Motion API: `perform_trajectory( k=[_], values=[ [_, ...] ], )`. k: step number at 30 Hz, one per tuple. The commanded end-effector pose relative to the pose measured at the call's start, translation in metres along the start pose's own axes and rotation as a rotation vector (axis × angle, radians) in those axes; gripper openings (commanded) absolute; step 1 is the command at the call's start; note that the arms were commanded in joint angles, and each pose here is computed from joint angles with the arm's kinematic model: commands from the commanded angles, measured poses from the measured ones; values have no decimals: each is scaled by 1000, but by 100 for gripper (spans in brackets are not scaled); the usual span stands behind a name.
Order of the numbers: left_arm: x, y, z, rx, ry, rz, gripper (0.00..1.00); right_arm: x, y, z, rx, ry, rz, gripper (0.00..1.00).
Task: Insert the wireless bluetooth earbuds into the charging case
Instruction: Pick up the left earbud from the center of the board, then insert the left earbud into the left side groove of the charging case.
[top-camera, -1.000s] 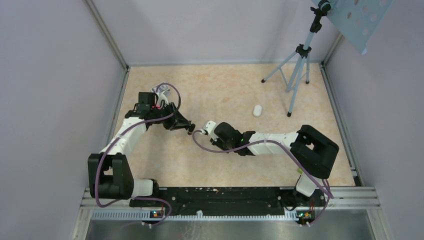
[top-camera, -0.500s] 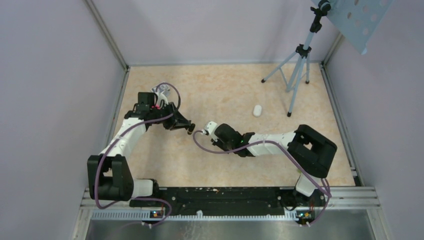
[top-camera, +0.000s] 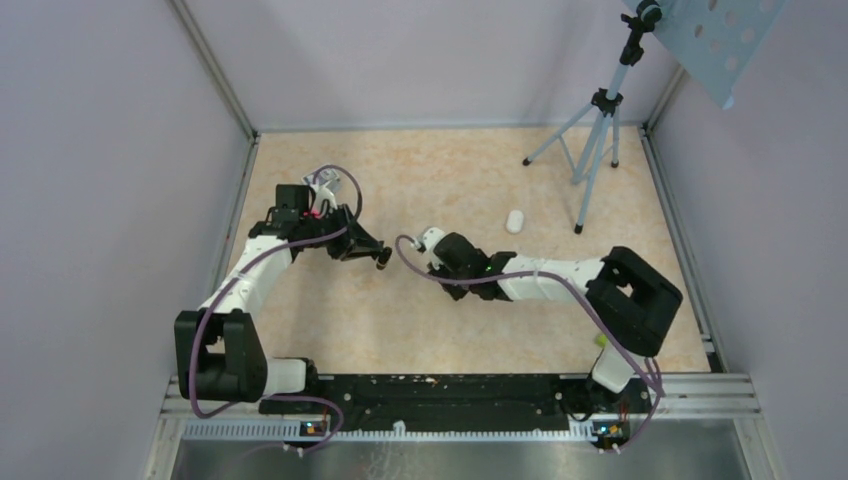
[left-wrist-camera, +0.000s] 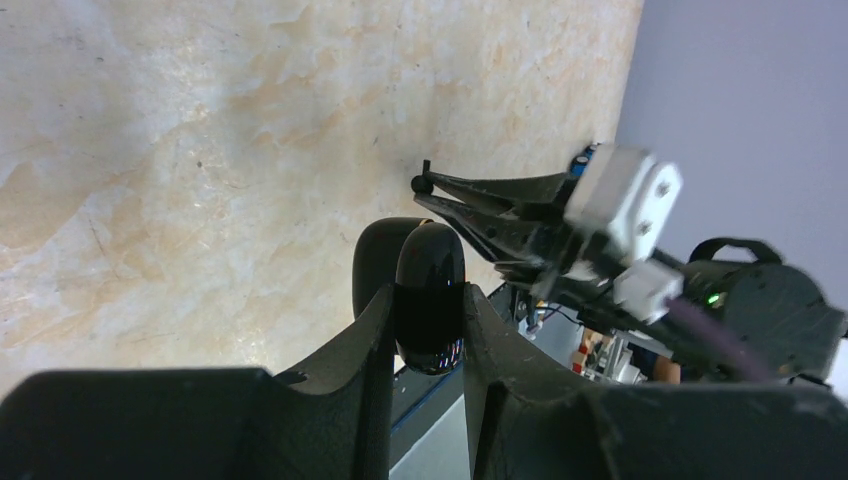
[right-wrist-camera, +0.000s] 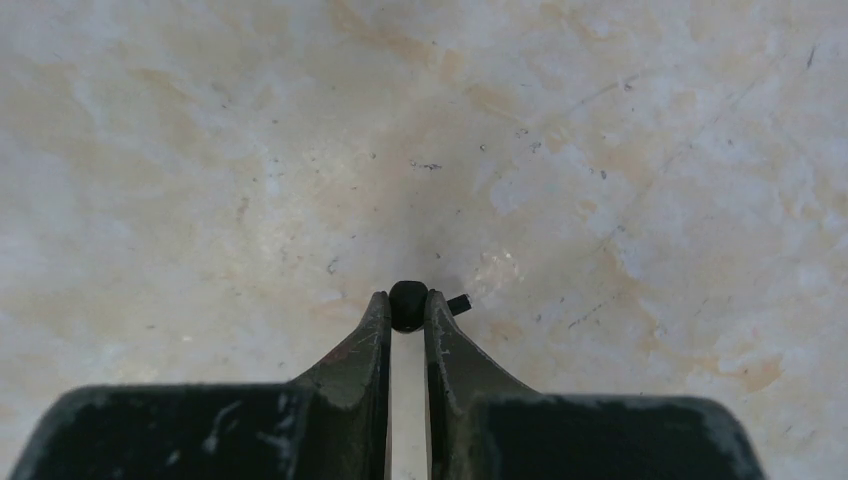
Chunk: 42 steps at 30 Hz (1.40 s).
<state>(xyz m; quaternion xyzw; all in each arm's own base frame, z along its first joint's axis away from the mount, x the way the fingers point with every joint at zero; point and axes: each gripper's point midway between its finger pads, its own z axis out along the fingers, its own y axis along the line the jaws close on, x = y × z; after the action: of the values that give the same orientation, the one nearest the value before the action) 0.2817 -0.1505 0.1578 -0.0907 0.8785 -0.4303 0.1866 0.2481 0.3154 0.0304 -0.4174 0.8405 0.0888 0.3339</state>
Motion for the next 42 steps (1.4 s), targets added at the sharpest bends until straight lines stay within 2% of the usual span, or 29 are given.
perform_trajectory(
  k=[1,4,8,11,14,17,21,26,29,42],
  values=[
    [-4,-21,-7,89,-7,51,0,-66,5,-55,-171,-161,298,1],
    [-9,-28,-8,107,-24,83,0,-94,4,-88,-261,-256,489,1],
    [-6,-30,-4,103,-53,110,0,-127,4,-127,-322,-364,649,1],
    [-8,-39,0,159,-80,119,0,-152,5,-152,-399,-483,758,1],
    [-10,-49,3,199,-91,104,0,-175,5,-174,-486,-628,835,1],
    [-13,-62,-1,240,-139,117,0,-187,3,-178,-512,-674,886,0],
    [-15,-65,-4,210,-172,78,0,-204,14,-183,-589,-746,914,0],
    [-16,-76,-12,217,-203,43,0,-213,22,-177,-643,-777,980,0],
    [-13,-82,-13,234,-171,29,0,-216,25,-176,-681,-795,1003,0],
    [-9,-93,-16,281,-122,-8,0,-204,33,-149,-682,-716,1046,0]
  ],
)
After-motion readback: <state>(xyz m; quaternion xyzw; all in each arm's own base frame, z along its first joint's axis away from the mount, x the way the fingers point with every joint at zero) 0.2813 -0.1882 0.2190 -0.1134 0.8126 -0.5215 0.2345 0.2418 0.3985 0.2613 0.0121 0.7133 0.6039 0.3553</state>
